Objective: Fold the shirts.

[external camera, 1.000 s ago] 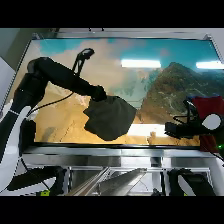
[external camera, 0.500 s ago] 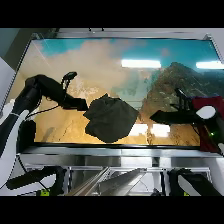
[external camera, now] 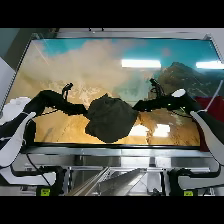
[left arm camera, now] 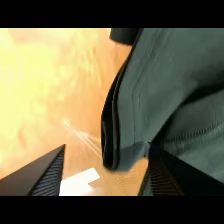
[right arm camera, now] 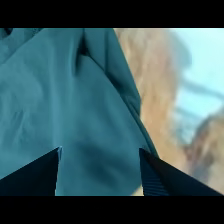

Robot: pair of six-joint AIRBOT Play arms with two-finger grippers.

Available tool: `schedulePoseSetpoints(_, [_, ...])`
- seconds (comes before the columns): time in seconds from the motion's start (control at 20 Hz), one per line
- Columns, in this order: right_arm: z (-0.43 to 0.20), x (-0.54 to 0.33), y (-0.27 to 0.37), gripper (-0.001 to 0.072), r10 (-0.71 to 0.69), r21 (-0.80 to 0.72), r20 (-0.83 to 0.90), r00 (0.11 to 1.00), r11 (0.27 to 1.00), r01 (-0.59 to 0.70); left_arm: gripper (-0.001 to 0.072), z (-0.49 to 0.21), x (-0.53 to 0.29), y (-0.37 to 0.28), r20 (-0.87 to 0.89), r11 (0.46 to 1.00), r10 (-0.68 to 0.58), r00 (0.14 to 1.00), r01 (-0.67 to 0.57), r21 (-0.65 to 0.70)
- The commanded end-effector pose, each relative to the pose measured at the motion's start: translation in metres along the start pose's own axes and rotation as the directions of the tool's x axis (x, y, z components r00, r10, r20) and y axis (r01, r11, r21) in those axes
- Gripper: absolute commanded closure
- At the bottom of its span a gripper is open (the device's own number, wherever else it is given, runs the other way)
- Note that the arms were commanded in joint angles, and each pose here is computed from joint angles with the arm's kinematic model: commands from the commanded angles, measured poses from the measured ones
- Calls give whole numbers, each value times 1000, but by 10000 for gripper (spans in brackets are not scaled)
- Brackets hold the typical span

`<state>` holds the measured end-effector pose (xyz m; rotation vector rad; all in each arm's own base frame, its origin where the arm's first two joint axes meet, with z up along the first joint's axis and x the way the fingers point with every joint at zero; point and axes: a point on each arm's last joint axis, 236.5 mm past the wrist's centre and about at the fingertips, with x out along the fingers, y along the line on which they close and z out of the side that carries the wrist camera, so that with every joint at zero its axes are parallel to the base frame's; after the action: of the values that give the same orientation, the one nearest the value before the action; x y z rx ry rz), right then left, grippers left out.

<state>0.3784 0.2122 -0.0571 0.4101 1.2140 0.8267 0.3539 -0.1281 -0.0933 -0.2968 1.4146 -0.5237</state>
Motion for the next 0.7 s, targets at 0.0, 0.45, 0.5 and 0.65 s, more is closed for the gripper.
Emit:
schedulePoseSetpoints(0.0, [3,33,7,167,39,-90,-55,998,995,-43,183,15,28,-12,-37,996,-25,999,28,81])
schedulePoseSetpoints(0.45, [5,44,21,690,78,-122,-90,993,989,-89,688,17,21,-24,-67,993,-53,996,60,101])
schedulePoseSetpoints(0.5, [7,40,29,690,100,-132,-100,990,985,-113,688,20,9,-28,-47,992,-55,997,60,111])
schedulePoseSetpoints(0.65, [26,7,80,690,221,-188,-86,972,954,-233,689,35,-39,-44,64,988,-52,997,42,146])
